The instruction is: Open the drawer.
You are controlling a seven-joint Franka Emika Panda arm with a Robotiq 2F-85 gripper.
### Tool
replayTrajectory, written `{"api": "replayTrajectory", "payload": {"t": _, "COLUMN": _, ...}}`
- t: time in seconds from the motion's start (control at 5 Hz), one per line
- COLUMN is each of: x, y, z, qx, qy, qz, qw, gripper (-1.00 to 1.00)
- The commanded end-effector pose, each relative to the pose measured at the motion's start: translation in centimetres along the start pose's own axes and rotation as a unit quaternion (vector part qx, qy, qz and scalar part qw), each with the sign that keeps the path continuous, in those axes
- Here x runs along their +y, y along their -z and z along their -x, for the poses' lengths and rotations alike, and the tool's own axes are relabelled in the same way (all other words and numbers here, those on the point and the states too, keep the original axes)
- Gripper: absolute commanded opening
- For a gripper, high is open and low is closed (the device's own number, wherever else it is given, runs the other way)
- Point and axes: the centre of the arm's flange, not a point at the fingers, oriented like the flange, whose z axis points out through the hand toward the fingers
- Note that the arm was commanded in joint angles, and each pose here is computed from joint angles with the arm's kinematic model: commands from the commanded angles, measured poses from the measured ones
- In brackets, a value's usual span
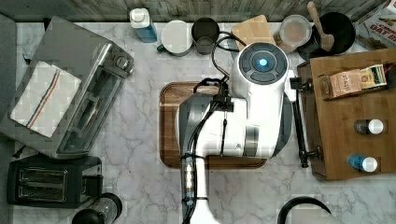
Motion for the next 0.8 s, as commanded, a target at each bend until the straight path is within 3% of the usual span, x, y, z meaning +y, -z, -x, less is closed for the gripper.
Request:
{"api": "replayTrajectory", "payload": {"t": 0.2, "x": 5.6, "y": -4.4, "z": 0.6, "qx": -0.003, "qy": 0.193, "qz": -0.027, "qw": 0.981, "gripper": 1.00}}
{"api": "replayTrajectory", "payload": {"t": 0.4, "x": 7.1, "y": -6.1, "z": -0.6, "qx": -0.003, "qy": 0.257, "qz": -0.006, "qw": 0.966, "gripper": 1.00}}
{"api": "replayTrajectory", "payload": {"t": 0.8, "x": 10.2, "y": -8.9, "z": -2.9, "qx": 0.061, "qy": 0.377, "qz": 0.026, "qw": 0.924, "gripper": 1.00}}
